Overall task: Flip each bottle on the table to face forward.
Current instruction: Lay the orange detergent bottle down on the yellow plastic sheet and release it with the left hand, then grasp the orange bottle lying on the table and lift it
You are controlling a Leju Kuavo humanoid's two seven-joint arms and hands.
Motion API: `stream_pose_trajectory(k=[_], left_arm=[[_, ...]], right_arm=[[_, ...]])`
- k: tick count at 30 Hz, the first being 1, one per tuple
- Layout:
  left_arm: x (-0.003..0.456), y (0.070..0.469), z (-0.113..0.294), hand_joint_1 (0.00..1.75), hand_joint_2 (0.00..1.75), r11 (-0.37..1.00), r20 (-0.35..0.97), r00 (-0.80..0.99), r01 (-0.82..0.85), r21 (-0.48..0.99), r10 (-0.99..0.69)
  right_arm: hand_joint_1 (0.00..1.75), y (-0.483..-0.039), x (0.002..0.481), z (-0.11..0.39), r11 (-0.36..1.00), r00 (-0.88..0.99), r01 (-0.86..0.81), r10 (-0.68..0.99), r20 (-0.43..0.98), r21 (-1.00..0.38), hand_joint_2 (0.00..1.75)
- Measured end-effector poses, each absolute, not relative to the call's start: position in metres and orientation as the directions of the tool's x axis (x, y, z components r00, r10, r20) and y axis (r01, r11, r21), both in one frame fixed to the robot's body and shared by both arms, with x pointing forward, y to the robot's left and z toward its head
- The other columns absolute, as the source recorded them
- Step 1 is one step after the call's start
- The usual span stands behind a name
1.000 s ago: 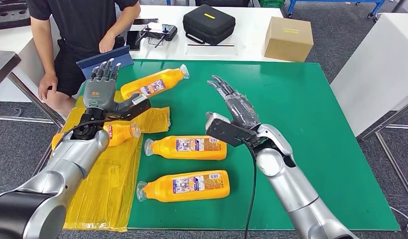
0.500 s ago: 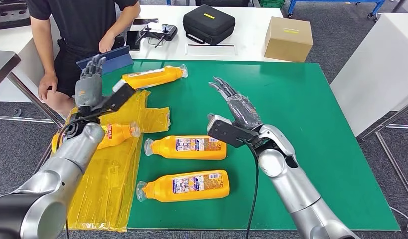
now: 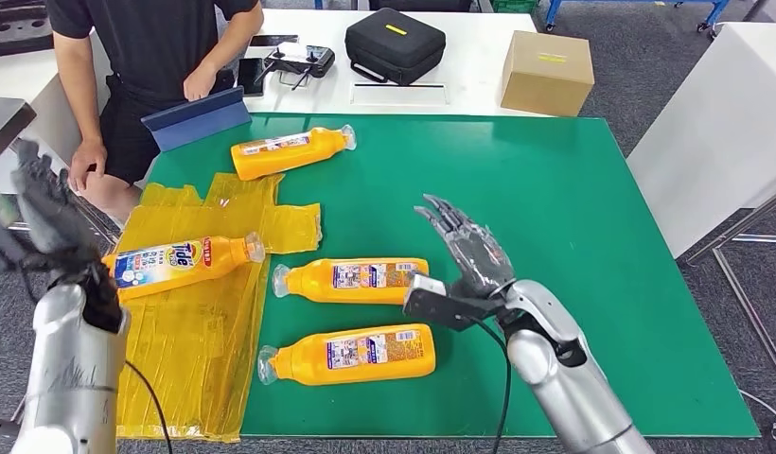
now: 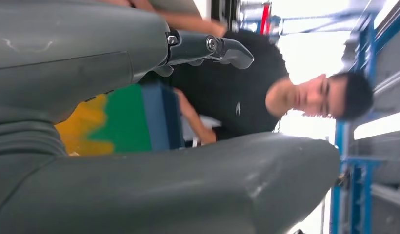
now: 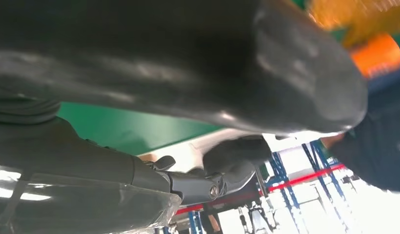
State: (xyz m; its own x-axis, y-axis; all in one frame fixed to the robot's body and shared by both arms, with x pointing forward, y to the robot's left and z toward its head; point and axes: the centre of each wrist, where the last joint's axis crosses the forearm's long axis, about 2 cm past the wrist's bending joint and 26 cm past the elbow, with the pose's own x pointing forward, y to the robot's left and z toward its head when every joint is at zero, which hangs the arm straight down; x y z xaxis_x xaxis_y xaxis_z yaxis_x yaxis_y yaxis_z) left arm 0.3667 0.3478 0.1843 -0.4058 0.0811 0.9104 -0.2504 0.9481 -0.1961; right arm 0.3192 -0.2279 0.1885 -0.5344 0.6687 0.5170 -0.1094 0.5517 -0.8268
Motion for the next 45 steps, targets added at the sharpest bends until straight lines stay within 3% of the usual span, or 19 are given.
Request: stream_pose_trajectory(k=[4,16,20,45], left_arm=[[0.311,0.360,0.157,0.00,0.00,0.938,0.905,-0.421,-0.289,-0.193,0.056],[0.246,0.370,0.149,0.00,0.00,0.920,0.899,-0.438,-0.350,-0.175,0.005],[0.217,0.376,0.139,0.00,0.00,0.913,0.906,-0.422,-0.366,-0.183,0.012],[0.222,0.379,0.138,0.00,0.00,0.911,0.904,-0.427,-0.368,-0.184,0.010]], right_arm=[[0.00,-0.226,0.289,0.175,0.535,-0.536,-0.116,0.675,0.507,-0.837,0.00],[0.00,-0.223,0.257,0.174,0.553,-0.566,-0.122,0.644,0.515,-0.824,0.00],[0.00,-0.218,0.241,0.172,0.555,-0.578,-0.135,0.628,0.521,-0.821,1.75],[0.00,-0.195,0.234,0.152,0.523,-0.521,-0.204,0.658,0.544,-0.828,1.75]])
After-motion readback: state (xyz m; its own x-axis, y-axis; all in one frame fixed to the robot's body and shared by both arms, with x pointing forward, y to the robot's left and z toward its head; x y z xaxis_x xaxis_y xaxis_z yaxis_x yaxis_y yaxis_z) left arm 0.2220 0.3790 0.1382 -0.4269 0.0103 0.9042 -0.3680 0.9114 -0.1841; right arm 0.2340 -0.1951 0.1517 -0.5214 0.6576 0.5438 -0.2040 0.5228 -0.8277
